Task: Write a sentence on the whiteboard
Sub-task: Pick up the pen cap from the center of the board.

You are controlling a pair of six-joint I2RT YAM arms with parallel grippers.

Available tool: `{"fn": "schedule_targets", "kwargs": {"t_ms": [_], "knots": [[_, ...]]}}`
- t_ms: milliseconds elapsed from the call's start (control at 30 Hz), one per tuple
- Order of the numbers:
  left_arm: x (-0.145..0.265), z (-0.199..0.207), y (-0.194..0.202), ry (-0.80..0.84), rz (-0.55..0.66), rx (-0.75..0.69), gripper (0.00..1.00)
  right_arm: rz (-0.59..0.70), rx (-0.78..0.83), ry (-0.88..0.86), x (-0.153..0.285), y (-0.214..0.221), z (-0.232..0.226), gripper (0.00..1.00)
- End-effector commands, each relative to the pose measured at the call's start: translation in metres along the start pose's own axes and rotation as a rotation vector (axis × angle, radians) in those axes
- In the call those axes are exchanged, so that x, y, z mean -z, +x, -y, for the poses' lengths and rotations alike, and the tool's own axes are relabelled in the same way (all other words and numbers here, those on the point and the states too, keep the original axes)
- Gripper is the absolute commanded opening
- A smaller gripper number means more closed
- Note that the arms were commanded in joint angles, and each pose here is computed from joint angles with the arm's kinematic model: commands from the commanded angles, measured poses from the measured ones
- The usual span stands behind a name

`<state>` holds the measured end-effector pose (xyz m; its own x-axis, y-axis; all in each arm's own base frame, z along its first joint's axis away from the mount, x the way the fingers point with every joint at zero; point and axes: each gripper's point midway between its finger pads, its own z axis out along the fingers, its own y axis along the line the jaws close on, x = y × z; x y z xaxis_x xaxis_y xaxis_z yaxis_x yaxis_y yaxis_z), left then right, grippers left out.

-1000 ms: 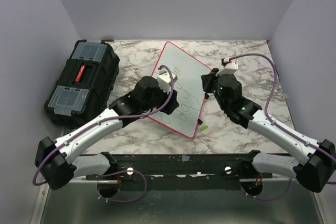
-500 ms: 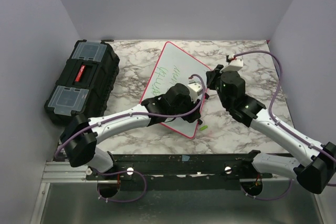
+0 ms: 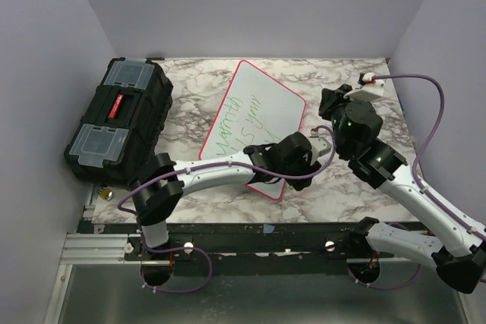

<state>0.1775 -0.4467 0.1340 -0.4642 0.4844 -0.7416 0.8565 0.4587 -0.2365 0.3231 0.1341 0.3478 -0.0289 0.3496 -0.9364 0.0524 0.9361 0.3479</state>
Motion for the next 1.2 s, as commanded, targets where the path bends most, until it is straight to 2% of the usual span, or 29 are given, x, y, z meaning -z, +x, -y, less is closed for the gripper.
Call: {"fn": "schedule_targets", "kwargs": {"t_ms": [0,267,1167], "knots": [[-0.009,-0.004,0.021,-0.05,-0.089,-0.051,0.46,0.096,-0.034,0.043,0.005,-0.041,0.005,0.01],[-0.021,-0.009,0.035,-0.074,-0.141,-0.109,0.5,0.115,-0.051,0.009,0.007,-0.052,-0.002,0.01],[-0.054,-0.037,0.073,-0.186,-0.331,-0.178,0.49,0.109,-0.073,-0.053,0.013,-0.055,-0.01,0.01]]}}
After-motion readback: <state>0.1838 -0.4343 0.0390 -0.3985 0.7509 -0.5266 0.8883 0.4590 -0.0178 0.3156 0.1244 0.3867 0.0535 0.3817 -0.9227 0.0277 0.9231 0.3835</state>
